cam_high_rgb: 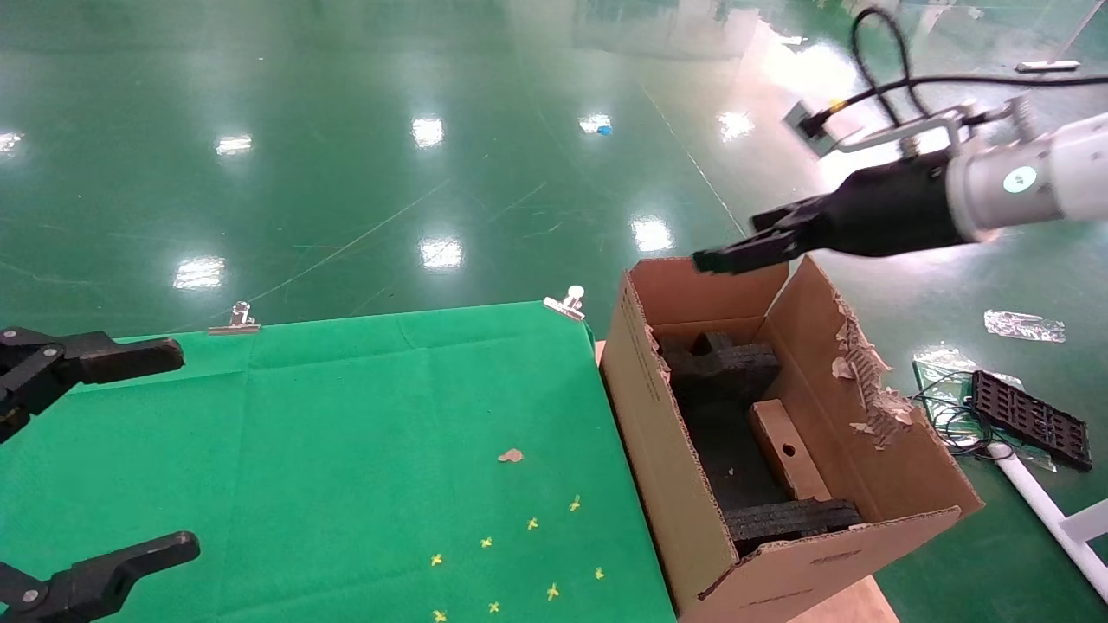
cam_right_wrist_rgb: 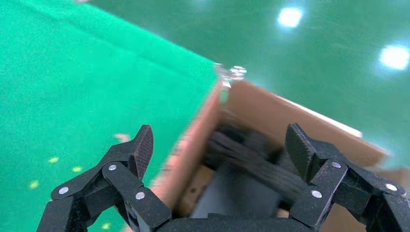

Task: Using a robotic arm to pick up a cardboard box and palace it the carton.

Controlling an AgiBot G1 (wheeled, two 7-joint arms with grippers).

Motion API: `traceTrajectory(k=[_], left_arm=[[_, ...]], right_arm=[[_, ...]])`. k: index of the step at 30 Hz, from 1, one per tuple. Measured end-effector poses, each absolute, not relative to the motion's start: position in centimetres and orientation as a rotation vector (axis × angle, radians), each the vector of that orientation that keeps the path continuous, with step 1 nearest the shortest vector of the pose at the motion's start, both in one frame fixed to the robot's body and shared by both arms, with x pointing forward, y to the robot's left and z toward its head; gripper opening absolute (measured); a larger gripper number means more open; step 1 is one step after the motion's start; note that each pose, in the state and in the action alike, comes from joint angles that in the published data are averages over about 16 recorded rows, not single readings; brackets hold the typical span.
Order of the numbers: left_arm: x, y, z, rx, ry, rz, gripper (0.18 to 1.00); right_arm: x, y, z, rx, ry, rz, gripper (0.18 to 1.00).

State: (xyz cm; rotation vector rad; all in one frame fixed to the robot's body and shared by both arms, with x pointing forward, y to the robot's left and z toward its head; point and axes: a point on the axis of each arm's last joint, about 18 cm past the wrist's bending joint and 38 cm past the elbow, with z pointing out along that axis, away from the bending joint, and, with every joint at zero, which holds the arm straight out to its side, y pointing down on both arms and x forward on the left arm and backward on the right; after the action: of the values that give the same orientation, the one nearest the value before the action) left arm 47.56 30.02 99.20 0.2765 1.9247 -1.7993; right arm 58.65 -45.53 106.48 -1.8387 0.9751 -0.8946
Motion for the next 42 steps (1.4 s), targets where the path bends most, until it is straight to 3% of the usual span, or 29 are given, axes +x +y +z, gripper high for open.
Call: traceTrajectory(k=[18,42], left_arm=[[47.6,30.0,99.2,0.277,1.925,-1.799,1.001],[47.6,30.0,99.2,0.277,1.925,-1.799,1.001]], right_arm=[[57.3,-36.3,102.7,-1.881,0.489,-0.657,1.0],[50.4,-30.5,99.9,-1.687,-0.08,-0.538,1.0]])
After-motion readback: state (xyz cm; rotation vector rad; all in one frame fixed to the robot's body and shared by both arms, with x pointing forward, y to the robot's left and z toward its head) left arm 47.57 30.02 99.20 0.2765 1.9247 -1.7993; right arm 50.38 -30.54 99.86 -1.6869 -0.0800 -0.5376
